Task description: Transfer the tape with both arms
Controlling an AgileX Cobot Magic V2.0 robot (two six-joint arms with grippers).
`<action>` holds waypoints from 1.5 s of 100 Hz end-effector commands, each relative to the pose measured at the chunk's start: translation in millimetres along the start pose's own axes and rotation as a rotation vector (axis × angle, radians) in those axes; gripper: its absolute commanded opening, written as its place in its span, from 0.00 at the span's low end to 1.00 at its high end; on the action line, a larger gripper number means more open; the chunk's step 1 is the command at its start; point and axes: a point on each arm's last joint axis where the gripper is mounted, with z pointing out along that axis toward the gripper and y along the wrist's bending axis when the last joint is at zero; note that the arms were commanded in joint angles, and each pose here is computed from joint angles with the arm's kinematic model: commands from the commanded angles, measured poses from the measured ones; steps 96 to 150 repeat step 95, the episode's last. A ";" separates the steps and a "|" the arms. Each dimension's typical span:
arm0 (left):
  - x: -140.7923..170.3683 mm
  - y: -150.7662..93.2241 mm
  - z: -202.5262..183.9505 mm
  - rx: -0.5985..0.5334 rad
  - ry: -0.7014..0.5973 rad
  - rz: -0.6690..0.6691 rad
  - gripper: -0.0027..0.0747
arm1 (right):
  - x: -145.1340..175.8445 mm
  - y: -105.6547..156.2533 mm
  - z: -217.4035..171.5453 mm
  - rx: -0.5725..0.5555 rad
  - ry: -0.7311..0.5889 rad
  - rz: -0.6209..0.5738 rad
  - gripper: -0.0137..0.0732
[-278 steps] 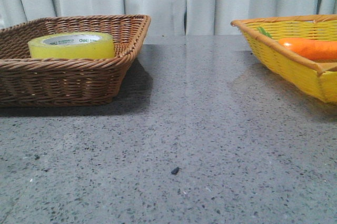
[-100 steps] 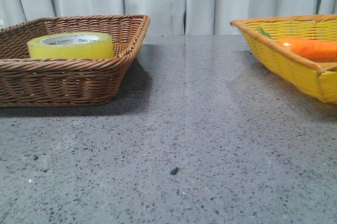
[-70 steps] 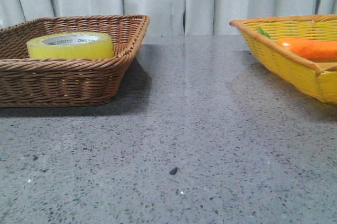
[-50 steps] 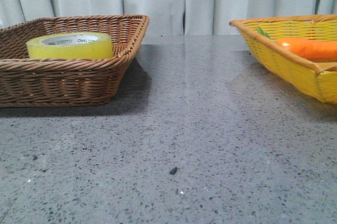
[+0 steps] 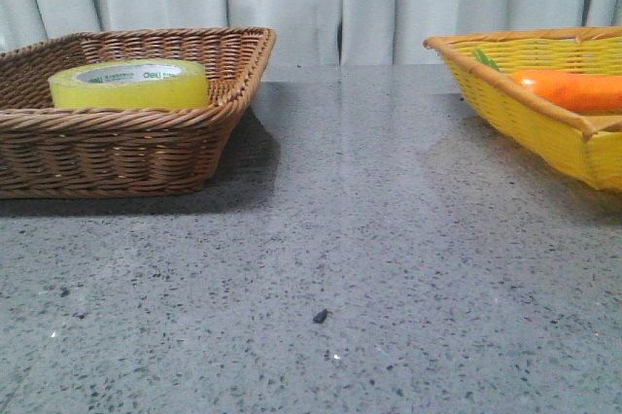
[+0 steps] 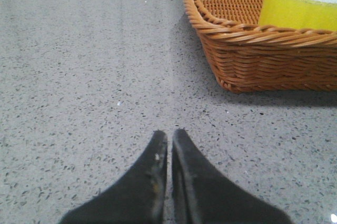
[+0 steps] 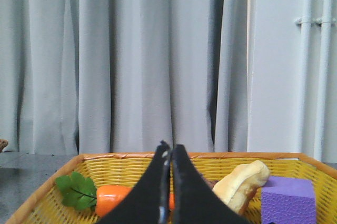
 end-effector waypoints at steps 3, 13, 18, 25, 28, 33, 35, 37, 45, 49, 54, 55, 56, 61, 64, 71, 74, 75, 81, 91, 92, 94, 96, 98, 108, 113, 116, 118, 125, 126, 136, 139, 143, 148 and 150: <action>-2.3 0.2 -1.2 0.000 -0.068 -0.012 0.01 | -2.0 -1.0 -3.1 0.025 -0.078 -0.024 0.07; -2.3 0.2 -1.2 0.000 -0.068 -0.012 0.01 | 48.0 1.3 -13.6 0.026 0.490 0.111 0.07; -2.3 0.2 -1.2 0.000 -0.068 -0.012 0.01 | 51.1 1.5 -15.3 0.027 0.529 0.111 0.07; -2.3 0.2 -1.2 0.000 -0.068 -0.012 0.01 | 53.8 1.7 -17.0 0.027 0.565 0.111 0.07; -2.3 0.2 -1.2 0.000 -0.068 -0.012 0.01 | 54.7 1.7 -17.5 0.027 0.575 0.111 0.07; -2.3 0.2 -1.2 0.000 -0.068 -0.012 0.01 | 54.9 1.7 -17.7 0.027 0.578 0.111 0.07; -2.3 0.2 -1.2 0.000 -0.068 -0.012 0.01 | 54.9 1.7 -17.7 0.027 0.578 0.111 0.07; -2.3 0.2 -1.2 0.000 -0.068 -0.012 0.01 | 54.9 1.7 -17.7 0.027 0.578 0.111 0.07; -2.3 0.2 -1.2 0.000 -0.068 -0.012 0.01 | 55.0 1.7 -17.7 0.027 0.580 0.111 0.07; -2.3 0.2 -1.2 0.000 -0.068 -0.012 0.01 | 55.0 1.7 -17.7 0.027 0.580 0.111 0.07; -2.3 0.2 -1.2 0.000 -0.068 -0.012 0.01 | 55.0 1.7 -17.7 0.027 0.580 0.111 0.07; -2.3 0.2 -1.2 0.000 -0.068 -0.012 0.01 | 55.0 1.7 -17.7 0.027 0.580 0.111 0.07; -2.3 0.2 -1.2 0.000 -0.068 -0.012 0.01 | 55.0 1.7 -17.7 0.027 0.580 0.111 0.07; -2.3 0.2 -1.2 0.000 -0.068 -0.012 0.01 | 55.0 1.7 -17.7 0.027 0.580 0.111 0.07; -2.3 0.2 -1.2 0.000 -0.068 -0.012 0.01 | 55.0 1.7 -17.7 0.027 0.580 0.111 0.07; -2.3 0.2 -1.2 0.000 -0.068 -0.012 0.01 | 55.0 1.7 -17.7 0.027 0.580 0.111 0.07; -2.3 0.2 -1.2 0.000 -0.068 -0.012 0.01 | 55.0 1.7 -17.7 0.027 0.580 0.111 0.07; -2.3 0.2 -1.2 0.000 -0.068 -0.012 0.01 | 55.0 1.7 -17.7 0.027 0.580 0.111 0.07; -2.3 0.2 -1.2 0.000 -0.068 -0.012 0.01 | 55.0 1.7 -17.7 0.027 0.580 0.111 0.07; -2.3 0.2 -1.2 0.000 -0.068 -0.012 0.01 | 55.0 1.7 -17.7 0.027 0.580 0.111 0.07; -2.3 0.2 -1.2 0.000 -0.068 -0.012 0.01 | 55.0 1.7 -17.7 0.027 0.580 0.111 0.07; -2.3 0.2 -1.2 0.000 -0.068 -0.012 0.01 | 55.0 1.7 -17.7 0.027 0.580 0.111 0.07; -2.3 0.2 -1.2 0.000 -0.068 -0.012 0.01 | 55.0 1.7 -17.7 0.027 0.580 0.111 0.07; -2.3 0.2 -1.2 0.000 -0.068 -0.012 0.01 | 55.0 1.7 -17.7 0.027 0.580 0.111 0.07; -2.3 0.2 -1.2 0.000 -0.068 -0.012 0.01 | 55.0 1.7 -17.7 0.027 0.580 0.111 0.07; -2.3 0.2 -1.2 0.000 -0.068 -0.012 0.01 | 55.0 1.7 -17.7 0.027 0.580 0.111 0.07; -2.3 0.2 -1.2 0.000 -0.068 -0.012 0.01 | 55.0 1.7 -17.7 0.027 0.580 0.111 0.07; -2.3 0.2 -1.2 0.000 -0.068 -0.012 0.01 | 55.0 1.7 -17.7 0.027 0.580 0.111 0.07; -2.3 0.2 -1.2 0.000 -0.068 -0.012 0.01 | 55.0 1.7 -17.7 0.027 0.580 0.111 0.07; -2.3 0.2 -1.2 0.000 -0.068 -0.012 0.01 | 55.0 1.7 -17.7 0.027 0.580 0.111 0.07; -2.3 0.2 -1.2 0.000 -0.068 -0.012 0.01 | 55.0 1.7 -17.7 0.027 0.580 0.111 0.07; -2.3 0.2 -1.2 0.000 -0.068 -0.012 0.01 | 55.0 1.7 -17.7 0.027 0.580 0.111 0.07; -2.3 0.2 -1.2 0.000 -0.068 -0.012 0.01 | 55.0 1.7 -17.7 0.027 0.580 0.111 0.07; -2.3 0.2 -1.2 0.000 -0.068 -0.012 0.01 | 55.0 1.7 -17.7 0.027 0.580 0.111 0.07; -2.3 0.2 -1.2 0.000 -0.068 -0.012 0.01 | 55.0 1.7 -17.7 0.027 0.580 0.111 0.07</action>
